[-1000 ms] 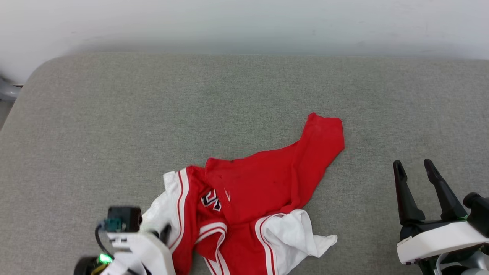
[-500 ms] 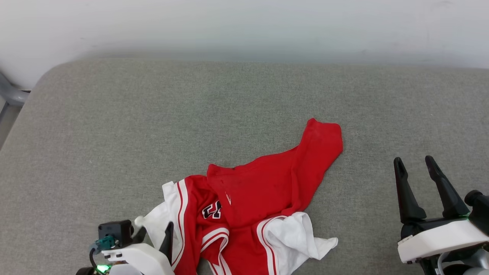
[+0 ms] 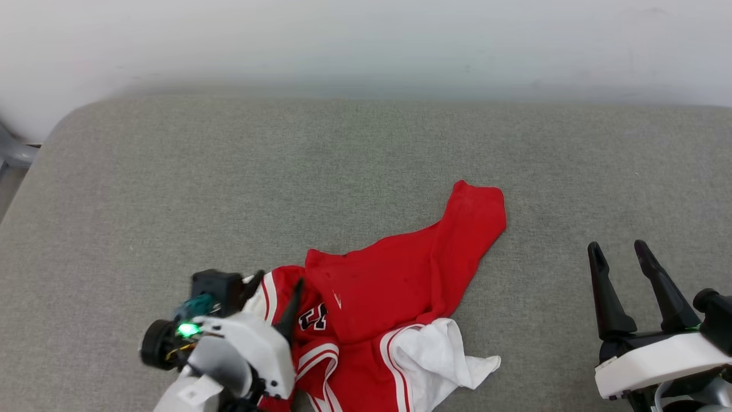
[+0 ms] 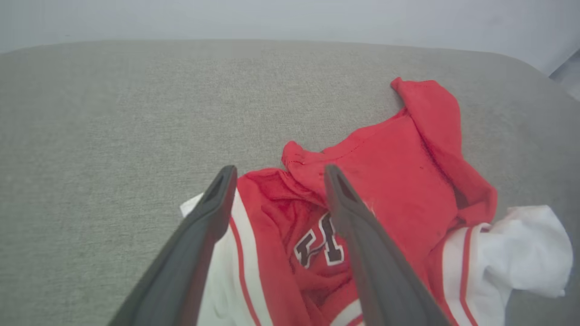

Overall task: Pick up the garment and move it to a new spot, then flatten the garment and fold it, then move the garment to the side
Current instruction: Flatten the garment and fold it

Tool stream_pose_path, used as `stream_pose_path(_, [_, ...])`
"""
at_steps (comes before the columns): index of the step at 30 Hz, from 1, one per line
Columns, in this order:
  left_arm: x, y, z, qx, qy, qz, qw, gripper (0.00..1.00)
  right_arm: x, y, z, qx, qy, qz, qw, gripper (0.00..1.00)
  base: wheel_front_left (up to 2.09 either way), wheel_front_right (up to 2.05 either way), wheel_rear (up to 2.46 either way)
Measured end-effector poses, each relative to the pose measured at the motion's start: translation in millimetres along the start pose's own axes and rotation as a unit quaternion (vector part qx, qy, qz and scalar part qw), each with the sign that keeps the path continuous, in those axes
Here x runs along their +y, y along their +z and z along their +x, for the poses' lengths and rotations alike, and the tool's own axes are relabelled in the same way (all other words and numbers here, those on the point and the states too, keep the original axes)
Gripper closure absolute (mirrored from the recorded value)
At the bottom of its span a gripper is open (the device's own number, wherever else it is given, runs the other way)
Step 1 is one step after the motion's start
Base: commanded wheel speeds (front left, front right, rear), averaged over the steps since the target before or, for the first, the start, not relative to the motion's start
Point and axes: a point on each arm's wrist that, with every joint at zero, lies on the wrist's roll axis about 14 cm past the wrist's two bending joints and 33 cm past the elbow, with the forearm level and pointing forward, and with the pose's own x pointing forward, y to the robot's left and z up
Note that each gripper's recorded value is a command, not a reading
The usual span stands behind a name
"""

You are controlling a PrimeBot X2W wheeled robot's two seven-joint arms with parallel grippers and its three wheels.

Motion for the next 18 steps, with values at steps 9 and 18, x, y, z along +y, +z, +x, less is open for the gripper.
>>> stream_pose_path(9, [-49,-44,12,0.152,-0.107,0.003,0.983,0.0,-7,-11,0,0.017,-0.01,0.003,1.0,0.0,0.0,0.0,0.0])
stream_pose_path(18, [-66,-48,23,0.182,-0.151,0.028,0.971,1.0,-16,-20,1,0.029,-0.023,0.009,0.999,0.0,0.0,0.0,0.0])
